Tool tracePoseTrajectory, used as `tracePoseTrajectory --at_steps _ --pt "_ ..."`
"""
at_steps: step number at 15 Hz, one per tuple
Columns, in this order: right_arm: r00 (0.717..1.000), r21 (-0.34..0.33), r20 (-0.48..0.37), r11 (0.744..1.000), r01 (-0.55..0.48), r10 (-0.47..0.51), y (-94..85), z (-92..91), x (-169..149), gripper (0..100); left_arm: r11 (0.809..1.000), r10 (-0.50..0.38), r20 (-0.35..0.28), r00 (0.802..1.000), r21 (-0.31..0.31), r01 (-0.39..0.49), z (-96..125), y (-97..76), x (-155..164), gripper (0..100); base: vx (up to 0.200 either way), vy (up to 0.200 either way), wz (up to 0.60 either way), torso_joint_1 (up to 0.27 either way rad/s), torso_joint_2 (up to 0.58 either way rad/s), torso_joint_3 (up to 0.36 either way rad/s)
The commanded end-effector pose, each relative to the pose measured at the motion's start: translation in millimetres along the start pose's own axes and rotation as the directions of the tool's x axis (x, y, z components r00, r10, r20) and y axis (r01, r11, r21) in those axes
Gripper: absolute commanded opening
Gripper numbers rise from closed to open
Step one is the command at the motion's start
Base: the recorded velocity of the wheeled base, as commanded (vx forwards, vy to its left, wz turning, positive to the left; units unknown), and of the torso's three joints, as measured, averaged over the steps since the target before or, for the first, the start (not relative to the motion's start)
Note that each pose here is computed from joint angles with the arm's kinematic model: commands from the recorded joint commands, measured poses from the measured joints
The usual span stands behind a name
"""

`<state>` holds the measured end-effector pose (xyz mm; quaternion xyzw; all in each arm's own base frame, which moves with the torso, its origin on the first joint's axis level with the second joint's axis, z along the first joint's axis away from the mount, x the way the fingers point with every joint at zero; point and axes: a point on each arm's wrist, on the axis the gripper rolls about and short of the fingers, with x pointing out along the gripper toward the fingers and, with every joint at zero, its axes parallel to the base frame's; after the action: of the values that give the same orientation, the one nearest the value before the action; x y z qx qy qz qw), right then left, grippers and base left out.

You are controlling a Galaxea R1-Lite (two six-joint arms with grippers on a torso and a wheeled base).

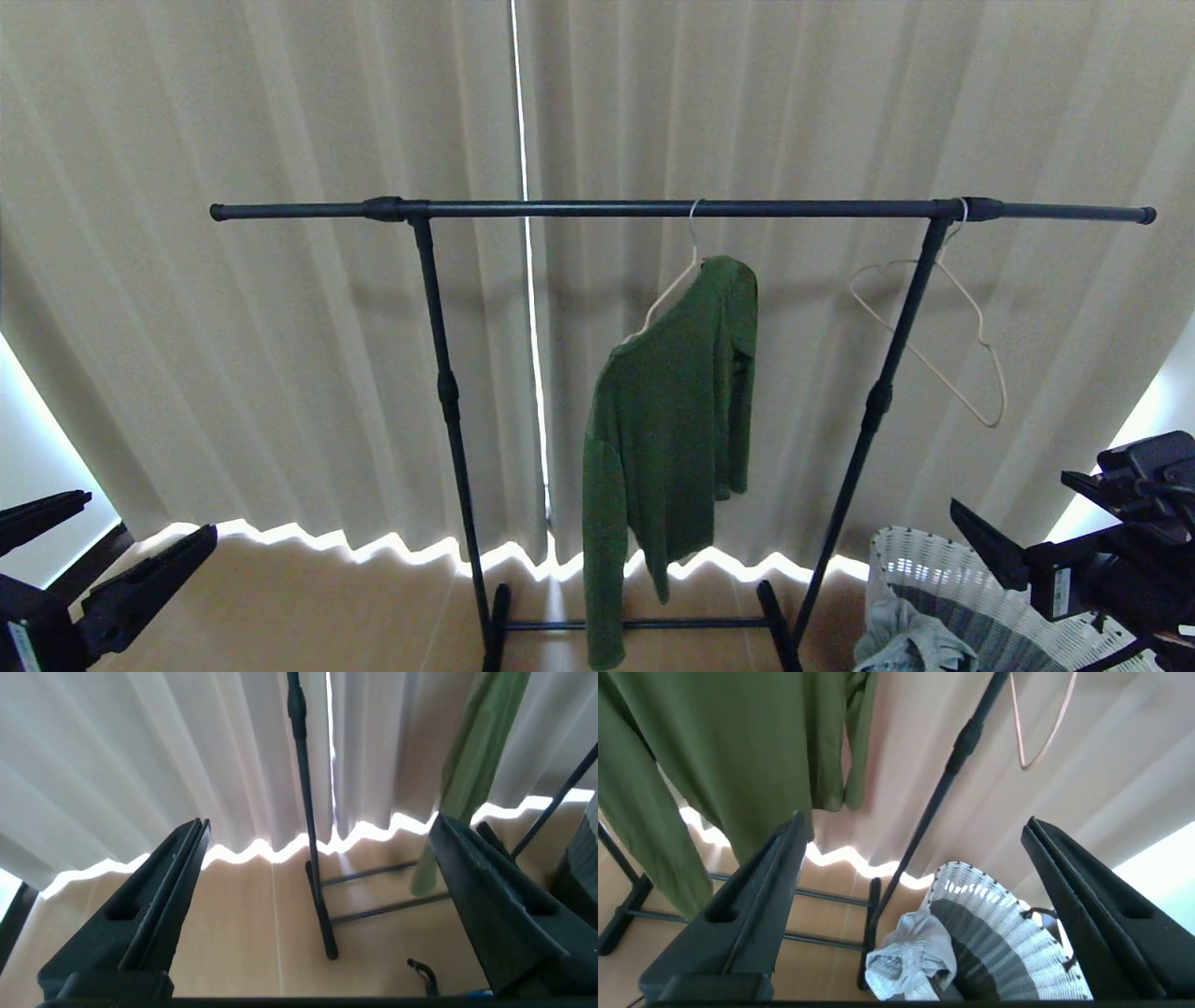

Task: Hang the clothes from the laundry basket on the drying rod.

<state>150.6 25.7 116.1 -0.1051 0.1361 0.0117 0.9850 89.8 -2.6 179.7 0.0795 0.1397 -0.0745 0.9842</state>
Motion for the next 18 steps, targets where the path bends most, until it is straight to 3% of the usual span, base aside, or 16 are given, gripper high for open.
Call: tracePoseTrajectory --at_steps 1,6,11,18 --pt "1.000 -0.001 -0.004 1.000 0.000 0.000 0.2 -0.8 0.0 100 1.000 0.001 0.003 1.000 0.001 -0.001 -0.2 -0.1 -0.8 100 0.000 0.000 -0.60 0.002 0.00 -0.002" --pt "1.000 -0.002 -0.008 1.000 0.018 -0.018 -0.2 -1.3 -0.1 100 1.000 -0.003 0.035 0.999 0.006 0.002 0.2 -1.0 -4.7 100 0.000 0.000 -0.60 0.000 0.01 0.007" --pt "1.000 0.002 0.003 1.000 0.012 -0.012 -0.3 -1.4 -4.2 100 1.000 -0.006 0.031 1.000 0.006 0.006 -1.5 -1.5 -4.7 100 0.000 0.000 -0.60 -0.163 0.41 0.231" --pt "1.000 0.000 0.019 1.000 0.008 -0.008 -1.1 -3.2 -12.0 100 1.000 -0.008 0.031 0.999 0.006 0.008 -1.5 -1.5 -4.7 100 0.000 0.000 0.00 -0.182 0.48 0.288"
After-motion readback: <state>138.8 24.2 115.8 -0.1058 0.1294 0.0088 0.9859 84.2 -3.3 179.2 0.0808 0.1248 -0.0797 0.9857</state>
